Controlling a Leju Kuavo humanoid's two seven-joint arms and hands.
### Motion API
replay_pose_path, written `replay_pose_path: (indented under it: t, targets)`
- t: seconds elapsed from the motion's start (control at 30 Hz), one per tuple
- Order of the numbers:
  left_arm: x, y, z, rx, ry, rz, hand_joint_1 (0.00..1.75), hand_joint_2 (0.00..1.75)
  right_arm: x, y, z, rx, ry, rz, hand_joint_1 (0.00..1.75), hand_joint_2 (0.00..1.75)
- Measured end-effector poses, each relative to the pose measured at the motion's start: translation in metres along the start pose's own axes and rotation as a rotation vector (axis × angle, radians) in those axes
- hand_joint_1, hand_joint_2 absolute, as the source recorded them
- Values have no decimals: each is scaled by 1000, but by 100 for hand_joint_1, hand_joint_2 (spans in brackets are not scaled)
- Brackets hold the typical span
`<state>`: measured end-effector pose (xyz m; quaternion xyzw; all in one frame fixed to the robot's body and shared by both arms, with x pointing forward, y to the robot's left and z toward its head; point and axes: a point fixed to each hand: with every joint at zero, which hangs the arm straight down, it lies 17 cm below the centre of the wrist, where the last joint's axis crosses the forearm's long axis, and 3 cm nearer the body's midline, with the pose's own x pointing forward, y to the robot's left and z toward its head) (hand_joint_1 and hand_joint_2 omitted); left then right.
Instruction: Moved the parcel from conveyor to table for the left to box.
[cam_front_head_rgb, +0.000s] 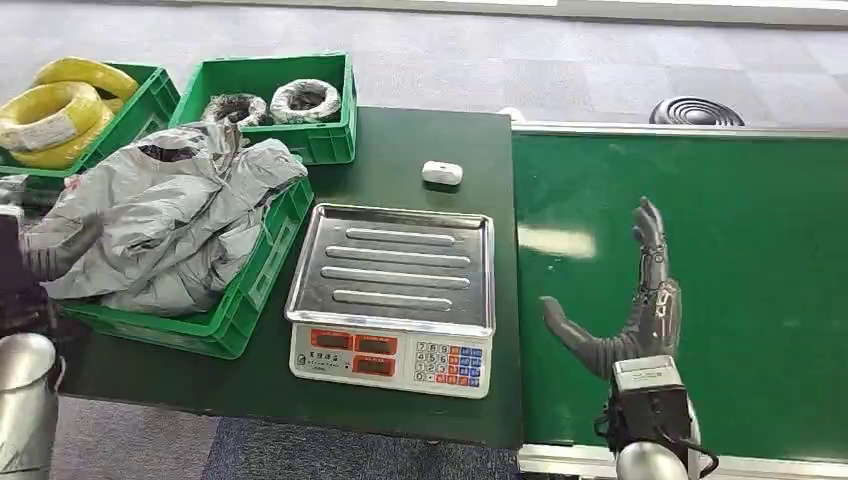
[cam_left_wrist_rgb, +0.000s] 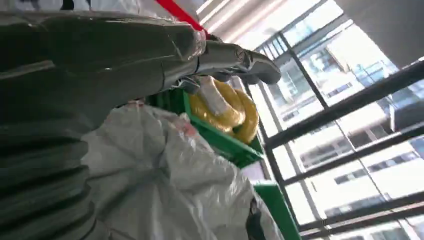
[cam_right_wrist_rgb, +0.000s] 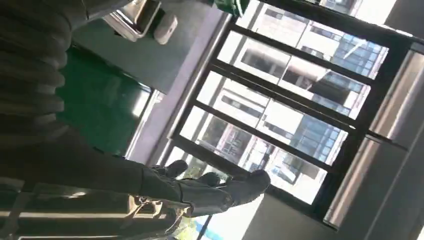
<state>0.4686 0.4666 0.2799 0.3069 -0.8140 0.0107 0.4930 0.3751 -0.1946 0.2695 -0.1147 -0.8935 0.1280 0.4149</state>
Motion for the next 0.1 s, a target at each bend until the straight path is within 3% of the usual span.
replay_pose_path:
  t: [0.1]
  targets:
    - [17,6,46,-25,-54,162,0,175,-25,13,24,34,112,-72,0,175]
